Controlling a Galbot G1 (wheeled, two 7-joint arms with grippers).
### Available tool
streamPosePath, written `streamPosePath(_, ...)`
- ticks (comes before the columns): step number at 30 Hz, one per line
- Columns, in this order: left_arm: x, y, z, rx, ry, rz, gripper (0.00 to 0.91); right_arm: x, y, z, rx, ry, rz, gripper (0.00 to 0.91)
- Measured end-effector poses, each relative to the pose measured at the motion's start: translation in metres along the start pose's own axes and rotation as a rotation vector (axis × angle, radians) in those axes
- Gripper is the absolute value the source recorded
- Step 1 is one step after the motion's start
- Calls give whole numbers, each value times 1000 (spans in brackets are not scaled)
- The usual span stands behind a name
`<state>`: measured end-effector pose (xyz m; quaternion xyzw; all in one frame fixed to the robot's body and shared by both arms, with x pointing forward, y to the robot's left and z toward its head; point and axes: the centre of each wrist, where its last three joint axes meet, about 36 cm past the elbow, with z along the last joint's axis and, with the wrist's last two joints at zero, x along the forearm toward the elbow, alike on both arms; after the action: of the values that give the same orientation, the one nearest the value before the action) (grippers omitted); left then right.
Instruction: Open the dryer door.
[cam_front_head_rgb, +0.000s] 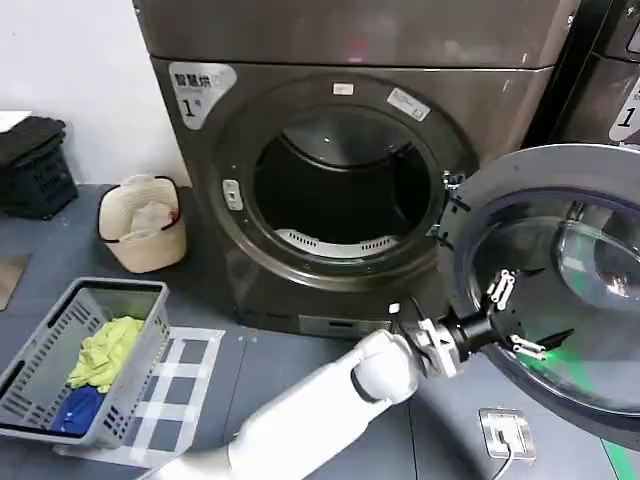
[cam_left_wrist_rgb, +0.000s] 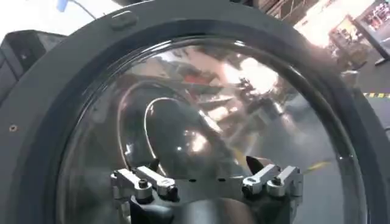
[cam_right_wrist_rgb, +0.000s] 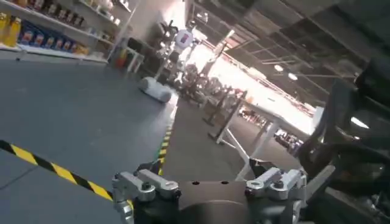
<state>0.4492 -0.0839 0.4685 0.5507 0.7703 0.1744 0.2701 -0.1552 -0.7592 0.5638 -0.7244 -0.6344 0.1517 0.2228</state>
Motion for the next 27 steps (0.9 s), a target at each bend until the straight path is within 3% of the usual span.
streamPosePath(13,9,-7,-6,17,-15,22,907,1,2,-1,-3,-16,-24,907)
streamPosePath(27,67,-6,-35,61,5,-12,907,1,6,0,-6,-25,-49,907)
